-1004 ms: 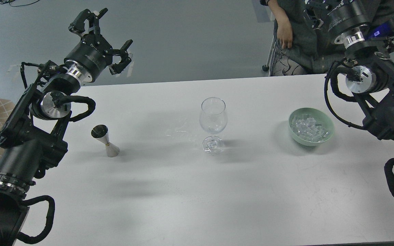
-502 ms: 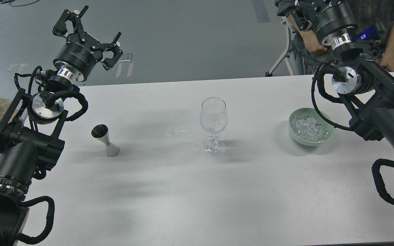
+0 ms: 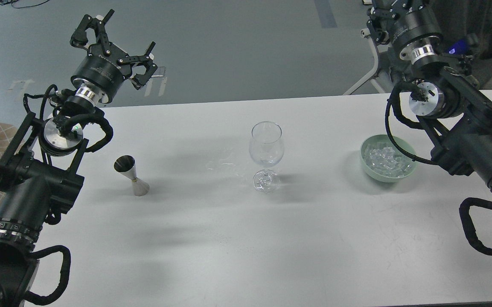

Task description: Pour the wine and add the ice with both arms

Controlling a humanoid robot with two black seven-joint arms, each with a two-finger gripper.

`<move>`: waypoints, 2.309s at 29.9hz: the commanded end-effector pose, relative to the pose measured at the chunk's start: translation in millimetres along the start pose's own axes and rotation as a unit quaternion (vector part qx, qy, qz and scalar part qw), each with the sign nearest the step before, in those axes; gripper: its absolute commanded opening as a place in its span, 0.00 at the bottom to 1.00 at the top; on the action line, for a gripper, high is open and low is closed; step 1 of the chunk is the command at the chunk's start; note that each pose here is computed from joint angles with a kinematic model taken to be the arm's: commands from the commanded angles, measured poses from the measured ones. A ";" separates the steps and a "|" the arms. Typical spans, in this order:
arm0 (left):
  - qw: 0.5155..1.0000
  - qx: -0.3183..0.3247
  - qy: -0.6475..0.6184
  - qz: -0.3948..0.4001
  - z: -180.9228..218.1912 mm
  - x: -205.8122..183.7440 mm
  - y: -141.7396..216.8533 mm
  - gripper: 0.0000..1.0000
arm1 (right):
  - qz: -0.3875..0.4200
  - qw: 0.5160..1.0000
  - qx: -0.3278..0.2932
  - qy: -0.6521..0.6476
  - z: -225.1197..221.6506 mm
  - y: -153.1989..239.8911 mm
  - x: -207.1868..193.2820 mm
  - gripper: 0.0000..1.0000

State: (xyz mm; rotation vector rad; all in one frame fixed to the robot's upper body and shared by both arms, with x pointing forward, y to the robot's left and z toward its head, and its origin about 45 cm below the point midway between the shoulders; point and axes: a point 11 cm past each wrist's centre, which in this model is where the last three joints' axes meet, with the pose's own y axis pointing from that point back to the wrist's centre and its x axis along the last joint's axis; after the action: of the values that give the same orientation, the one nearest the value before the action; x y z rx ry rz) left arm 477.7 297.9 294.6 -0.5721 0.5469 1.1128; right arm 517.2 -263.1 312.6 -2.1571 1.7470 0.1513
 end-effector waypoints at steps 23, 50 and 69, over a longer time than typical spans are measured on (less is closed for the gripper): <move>0.992 -0.025 -0.124 -0.030 -2.0 -13.5 -0.8 0.98 | -0.079 0.993 -0.091 -0.007 9.1 8.6 -1.7 1.00; 0.992 -0.009 -0.111 -0.061 -9.7 -17.4 4.1 0.99 | -0.094 0.993 -0.069 -0.001 0.1 15.3 5.9 1.00; 0.992 0.008 -0.103 -0.067 -11.8 -19.3 3.4 0.99 | -0.089 0.994 -0.067 0.002 -2.6 15.1 8.3 1.00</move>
State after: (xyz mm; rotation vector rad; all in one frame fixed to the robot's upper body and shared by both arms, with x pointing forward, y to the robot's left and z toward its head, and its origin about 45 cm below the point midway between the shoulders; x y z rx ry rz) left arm 465.9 277.0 295.8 -0.4489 0.3428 1.0184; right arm 504.2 -274.8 309.6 -2.3985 1.5777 0.2226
